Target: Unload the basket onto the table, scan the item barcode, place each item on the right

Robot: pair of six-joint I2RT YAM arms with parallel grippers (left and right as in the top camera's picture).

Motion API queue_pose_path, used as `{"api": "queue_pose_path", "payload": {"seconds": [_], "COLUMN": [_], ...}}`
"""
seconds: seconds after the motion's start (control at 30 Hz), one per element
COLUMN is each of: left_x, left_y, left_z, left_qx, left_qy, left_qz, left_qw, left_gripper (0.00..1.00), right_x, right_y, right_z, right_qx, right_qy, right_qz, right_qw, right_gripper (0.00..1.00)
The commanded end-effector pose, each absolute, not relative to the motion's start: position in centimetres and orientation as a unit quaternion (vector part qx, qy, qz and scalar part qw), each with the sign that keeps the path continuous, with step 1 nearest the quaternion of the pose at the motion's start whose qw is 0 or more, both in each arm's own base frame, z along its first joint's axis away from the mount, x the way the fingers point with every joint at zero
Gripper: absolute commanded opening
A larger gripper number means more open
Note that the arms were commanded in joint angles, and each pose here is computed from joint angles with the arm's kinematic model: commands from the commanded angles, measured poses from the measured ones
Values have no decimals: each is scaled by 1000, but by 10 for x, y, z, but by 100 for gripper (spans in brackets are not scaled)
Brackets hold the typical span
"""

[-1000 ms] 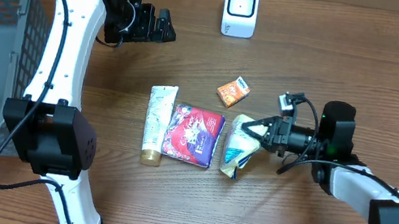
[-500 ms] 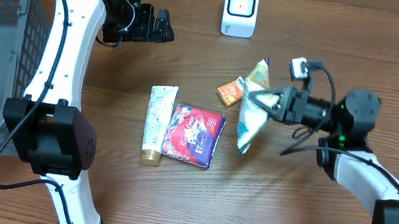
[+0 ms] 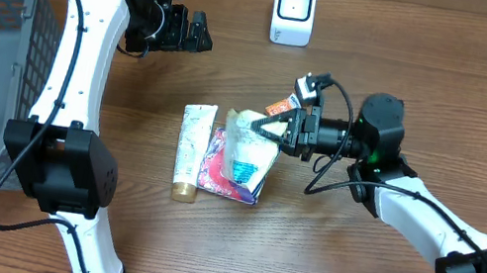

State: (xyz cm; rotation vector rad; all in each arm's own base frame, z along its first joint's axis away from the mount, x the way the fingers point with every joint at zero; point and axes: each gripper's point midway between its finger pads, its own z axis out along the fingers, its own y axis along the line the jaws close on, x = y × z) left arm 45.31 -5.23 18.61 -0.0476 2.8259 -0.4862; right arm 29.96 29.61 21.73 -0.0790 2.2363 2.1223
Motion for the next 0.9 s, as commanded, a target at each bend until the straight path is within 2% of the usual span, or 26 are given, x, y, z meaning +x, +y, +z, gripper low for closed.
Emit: {"api": "queue_pose_path", "payload": {"seconds": [0.0,0.1,0.23,0.53,0.7,0.87], "left_x": [453,453,453,453,453,453], "left_y": [-53,-53,-49,-48,-48,-48], "left_z": [197,197,195,195,195,195], "left_qx": [-6,-6,-8,-9,-9,-9], "left_qy": [975,975,977,977,977,977], "left_qz": [-164,-164,-153,-151,-151,-151], "left_qw": [151,151,150,149,150,150], "left_gripper": [100,100,100,100,100,100], "right_x": [301,294,296,339,352,350], "right_y": [295,288,275,211,173,159], "right_z": [200,165,151,147,111,83], "right_qx": [-57,-67,-60,-35,22,27], "right_qy": [744,768,768,770,815,855], "right_qz": [663,636,637,628,563,498], "right_qw": [57,39,19,109,135,144], "right_gripper": [4,4,4,4,4,7]}}
